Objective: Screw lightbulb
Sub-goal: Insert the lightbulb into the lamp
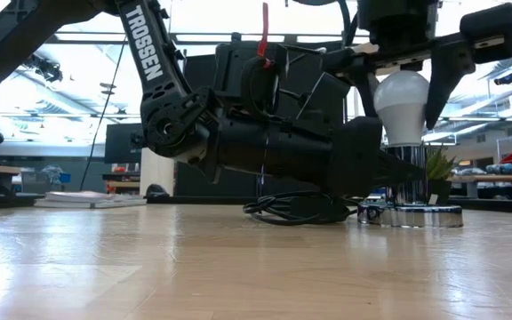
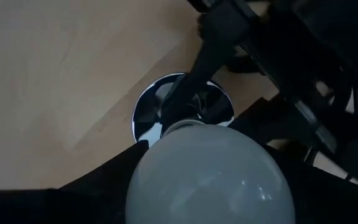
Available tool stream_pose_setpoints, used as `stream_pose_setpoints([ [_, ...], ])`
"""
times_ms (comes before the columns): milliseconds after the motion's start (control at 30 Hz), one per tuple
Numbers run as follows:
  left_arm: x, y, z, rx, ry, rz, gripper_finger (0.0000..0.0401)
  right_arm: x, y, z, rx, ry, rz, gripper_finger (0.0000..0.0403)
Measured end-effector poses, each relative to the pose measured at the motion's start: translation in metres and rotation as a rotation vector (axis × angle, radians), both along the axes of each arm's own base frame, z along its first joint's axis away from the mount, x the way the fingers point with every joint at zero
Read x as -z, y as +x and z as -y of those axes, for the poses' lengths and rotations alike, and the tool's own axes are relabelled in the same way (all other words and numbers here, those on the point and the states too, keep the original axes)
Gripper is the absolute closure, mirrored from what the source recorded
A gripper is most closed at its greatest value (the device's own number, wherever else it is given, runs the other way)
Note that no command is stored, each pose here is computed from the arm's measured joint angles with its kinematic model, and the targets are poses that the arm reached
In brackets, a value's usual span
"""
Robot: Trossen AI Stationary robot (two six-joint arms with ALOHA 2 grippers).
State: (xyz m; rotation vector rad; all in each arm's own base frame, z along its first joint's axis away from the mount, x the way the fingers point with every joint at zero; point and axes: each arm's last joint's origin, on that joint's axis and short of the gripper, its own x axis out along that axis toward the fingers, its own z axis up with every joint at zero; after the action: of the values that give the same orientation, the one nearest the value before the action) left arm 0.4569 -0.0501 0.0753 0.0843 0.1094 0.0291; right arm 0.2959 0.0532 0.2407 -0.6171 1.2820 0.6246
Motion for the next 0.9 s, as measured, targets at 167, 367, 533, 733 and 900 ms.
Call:
stream_pose_setpoints([
  [167, 0.0002, 0.0000, 0.0000, -0.007, -0.002, 0.000, 0.0228, 0.0000, 0.0000, 0.0001, 0.152, 0.017, -0.010, 0.0126],
  [367, 0.0003, -0.0001, -0.0004, -0.022, -0.016, 0.000, 0.0228, 0.0001, -0.0003, -0.0002, 0.307, 0.022, -0.017, 0.0126],
  [533, 0.0001, -0.0002, -0.0008, -0.042, -0.017, 0.002, 0.0228, 0.0001, -0.0003, 0.0003, 0.429, 0.026, -0.018, 0.0125],
  [733, 0.0001, -0.0004, -0.0016, -0.069, -0.030, 0.007, 0.0228, 0.0001, -0.0002, 0.0009, 0.570, 0.033, -0.017, 0.0125],
  [900, -0.0004, -0.0004, -0.0025, -0.096, -0.042, 0.018, 0.0228, 0.0001, -0.0001, 0.0019, 0.696, 0.028, -0.007, 0.0125],
])
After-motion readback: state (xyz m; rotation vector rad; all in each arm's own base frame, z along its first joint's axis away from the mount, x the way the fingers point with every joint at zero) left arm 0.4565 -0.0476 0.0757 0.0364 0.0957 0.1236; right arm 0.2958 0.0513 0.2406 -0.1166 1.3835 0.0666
